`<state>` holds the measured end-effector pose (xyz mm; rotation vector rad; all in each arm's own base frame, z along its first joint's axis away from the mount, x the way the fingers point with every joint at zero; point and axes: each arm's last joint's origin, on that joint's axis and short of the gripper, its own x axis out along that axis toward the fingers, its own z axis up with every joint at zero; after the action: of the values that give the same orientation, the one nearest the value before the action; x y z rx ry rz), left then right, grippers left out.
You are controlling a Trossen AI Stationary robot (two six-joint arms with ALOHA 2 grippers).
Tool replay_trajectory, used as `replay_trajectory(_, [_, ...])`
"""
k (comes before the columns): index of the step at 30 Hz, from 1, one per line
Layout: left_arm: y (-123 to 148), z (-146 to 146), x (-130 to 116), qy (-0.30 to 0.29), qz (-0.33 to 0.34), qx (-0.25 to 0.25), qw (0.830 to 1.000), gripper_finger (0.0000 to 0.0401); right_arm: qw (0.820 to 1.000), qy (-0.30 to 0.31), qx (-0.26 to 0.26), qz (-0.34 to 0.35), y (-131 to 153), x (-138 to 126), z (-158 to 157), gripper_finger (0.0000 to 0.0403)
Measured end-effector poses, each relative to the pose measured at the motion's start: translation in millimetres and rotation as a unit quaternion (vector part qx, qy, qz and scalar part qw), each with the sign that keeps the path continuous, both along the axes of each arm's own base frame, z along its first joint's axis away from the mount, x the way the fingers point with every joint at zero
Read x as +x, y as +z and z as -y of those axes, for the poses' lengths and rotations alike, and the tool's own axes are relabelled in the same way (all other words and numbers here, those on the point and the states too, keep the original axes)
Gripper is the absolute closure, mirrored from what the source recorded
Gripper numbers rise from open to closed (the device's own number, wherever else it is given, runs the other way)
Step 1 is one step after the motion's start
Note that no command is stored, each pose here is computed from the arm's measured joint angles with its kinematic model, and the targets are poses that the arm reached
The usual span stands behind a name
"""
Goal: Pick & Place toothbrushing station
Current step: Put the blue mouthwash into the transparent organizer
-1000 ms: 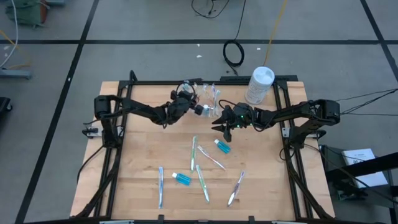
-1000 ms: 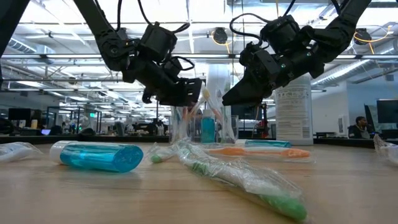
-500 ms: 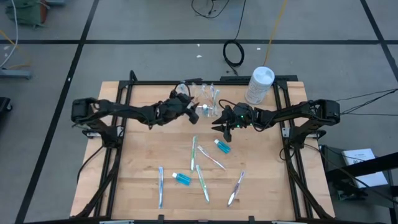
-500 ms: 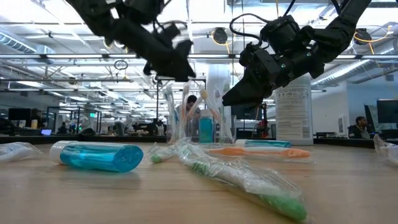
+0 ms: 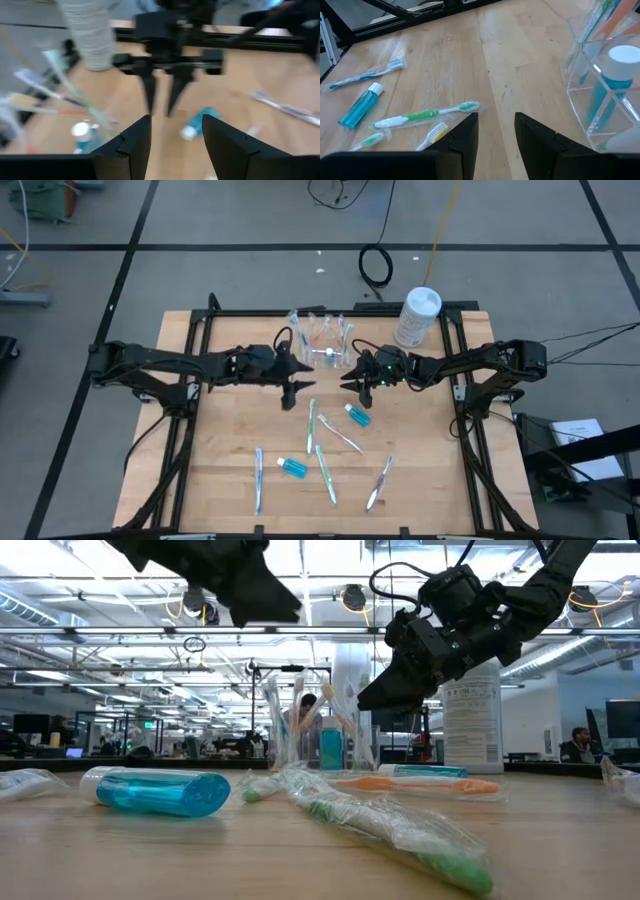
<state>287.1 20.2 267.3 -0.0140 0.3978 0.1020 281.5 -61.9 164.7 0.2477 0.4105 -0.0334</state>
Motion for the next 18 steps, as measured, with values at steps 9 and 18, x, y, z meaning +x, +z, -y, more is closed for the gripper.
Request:
replay_trajectory(9, [3, 24, -15, -0.055, -0.042, -0.014, 0.997, 0.0219, 1.0, 0.0, 0.003, -0.012, -2, -1, 0, 0.0284])
replay_trajectory(18, [-13, 53, -23, -0.148, -0.035, 0.018, 0.988, 0.0219, 1.0, -0.005, 0.017, -0.023, -4, -2, -1, 0.0284])
